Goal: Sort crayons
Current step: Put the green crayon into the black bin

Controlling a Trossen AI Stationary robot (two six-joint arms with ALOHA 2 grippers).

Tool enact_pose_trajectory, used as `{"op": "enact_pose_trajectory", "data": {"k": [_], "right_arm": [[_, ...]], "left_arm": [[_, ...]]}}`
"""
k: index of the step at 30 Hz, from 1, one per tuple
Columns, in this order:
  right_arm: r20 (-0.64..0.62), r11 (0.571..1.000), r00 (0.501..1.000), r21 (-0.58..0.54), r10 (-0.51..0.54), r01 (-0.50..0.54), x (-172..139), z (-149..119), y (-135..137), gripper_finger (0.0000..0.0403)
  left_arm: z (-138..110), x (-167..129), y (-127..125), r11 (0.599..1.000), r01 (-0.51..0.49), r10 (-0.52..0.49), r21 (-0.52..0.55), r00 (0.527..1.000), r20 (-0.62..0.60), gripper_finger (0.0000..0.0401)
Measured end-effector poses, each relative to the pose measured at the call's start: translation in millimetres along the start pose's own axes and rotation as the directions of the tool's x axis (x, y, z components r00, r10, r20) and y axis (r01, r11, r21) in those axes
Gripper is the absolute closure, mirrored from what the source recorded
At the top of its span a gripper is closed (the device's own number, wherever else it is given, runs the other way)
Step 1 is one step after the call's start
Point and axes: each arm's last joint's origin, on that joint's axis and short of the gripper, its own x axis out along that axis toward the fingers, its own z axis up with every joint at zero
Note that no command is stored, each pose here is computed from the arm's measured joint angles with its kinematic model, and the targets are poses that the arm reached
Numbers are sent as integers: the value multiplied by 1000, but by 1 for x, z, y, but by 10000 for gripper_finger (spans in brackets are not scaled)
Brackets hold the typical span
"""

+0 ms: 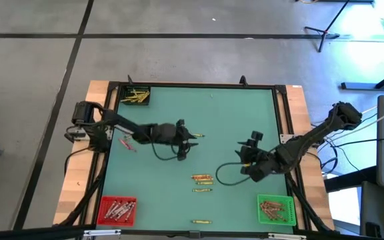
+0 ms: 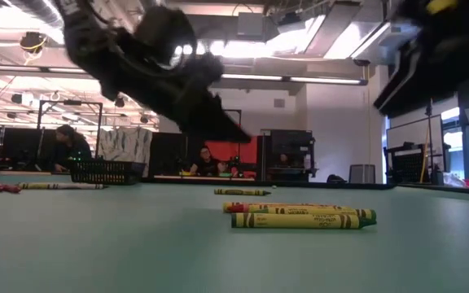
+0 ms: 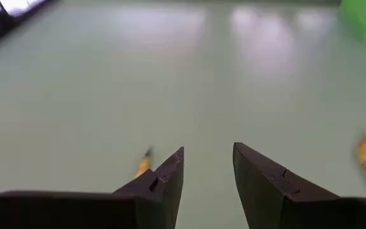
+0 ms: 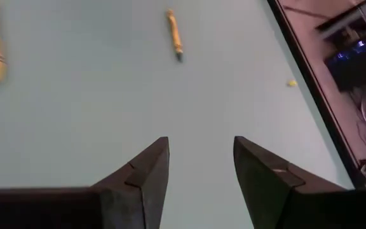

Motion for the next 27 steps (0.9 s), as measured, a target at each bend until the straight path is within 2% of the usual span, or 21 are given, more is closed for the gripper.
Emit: {"op": "enact_pose_trajectory", "data": {"k": [4,6,10,15,20,24,27], "right_arm": [[-9,999,1000,24,-21,22,23,-7,-7,232],[9,999,1000,37,-27,26,34,-10,-10,232],[46,998,999,67,17,-20,54,-14,-17,232],[162,986,986,154,35,-60,71,-17,-25,232],[290,963,952,214,98,-164,75,-17,-26,233],[346,963,933,204,96,-175,74,-14,-25,233],[356,963,930,204,93,-175,74,-13,-26,233]], "left_arm": [[-1,3,25,999,-34,39,36,991,-126,281],[-1,3,34,997,-29,38,68,991,-132,281],[-11,8,48,992,92,-78,84,984,-163,281],[-24,15,65,993,57,-37,105,983,-181,281],[-39,22,72,993,95,-77,74,972,-221,281],[-47,27,72,990,127,-110,64,969,-224,284],[-47,28,72,990,122,-105,67,969,-225,306]]}}
